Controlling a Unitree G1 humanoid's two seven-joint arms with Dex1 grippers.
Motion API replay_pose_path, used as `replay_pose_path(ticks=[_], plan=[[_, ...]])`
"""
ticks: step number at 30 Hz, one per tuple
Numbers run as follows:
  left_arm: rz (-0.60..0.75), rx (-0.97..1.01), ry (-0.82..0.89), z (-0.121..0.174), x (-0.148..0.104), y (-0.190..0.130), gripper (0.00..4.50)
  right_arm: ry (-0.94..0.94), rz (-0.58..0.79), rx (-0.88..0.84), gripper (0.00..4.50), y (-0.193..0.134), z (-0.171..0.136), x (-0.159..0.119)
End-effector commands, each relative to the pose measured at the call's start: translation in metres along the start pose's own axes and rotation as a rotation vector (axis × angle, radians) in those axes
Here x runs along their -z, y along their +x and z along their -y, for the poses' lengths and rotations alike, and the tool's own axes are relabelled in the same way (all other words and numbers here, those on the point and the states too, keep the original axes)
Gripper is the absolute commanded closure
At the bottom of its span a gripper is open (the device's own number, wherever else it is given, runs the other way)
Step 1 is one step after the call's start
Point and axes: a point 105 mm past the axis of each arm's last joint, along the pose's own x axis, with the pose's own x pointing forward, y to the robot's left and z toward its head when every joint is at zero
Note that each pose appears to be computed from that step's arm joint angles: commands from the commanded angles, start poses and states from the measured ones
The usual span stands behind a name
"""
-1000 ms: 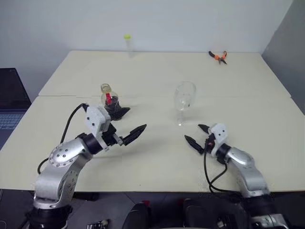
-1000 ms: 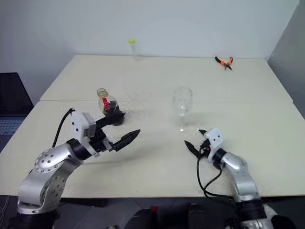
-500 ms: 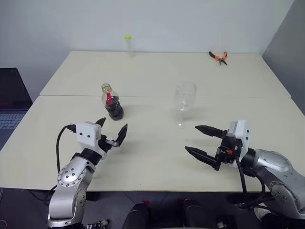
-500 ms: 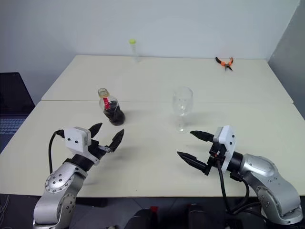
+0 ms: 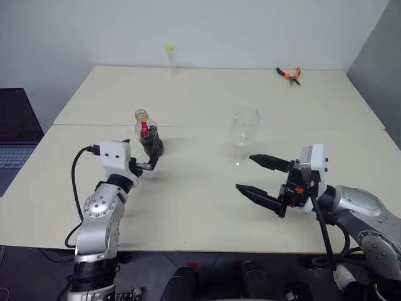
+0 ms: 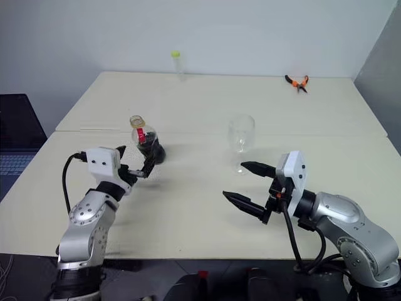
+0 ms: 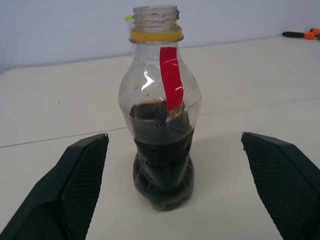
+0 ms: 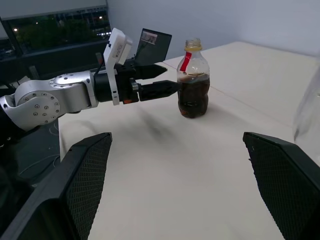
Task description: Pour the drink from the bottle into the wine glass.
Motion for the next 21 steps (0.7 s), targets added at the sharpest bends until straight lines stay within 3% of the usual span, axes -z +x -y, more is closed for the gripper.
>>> replay_pose_path(ticks=[1,13,16,21], plan=[[0.02,-0.009,0.008,-0.005,-0.003,0.014,0.0,-0.029,0.041,-0.015,0.02,0.003,-0.006,-0.01],[-0.02,-0.009,-0.066,-0.009,0.017,0.047,0.0,-0.035,0.045,-0.002,0.02,0.005,-0.005,-0.006],[-0.008,-0.012,-0.067,-0.011,0.018,0.055,0.56,-0.033,0.049,0.003,0.0,0.006,-0.006,-0.005],[0.036,0.019,-0.069,-0.007,0.01,0.065,2.26,-0.032,0.05,0.01,0.0,0.006,-0.008,-0.003]])
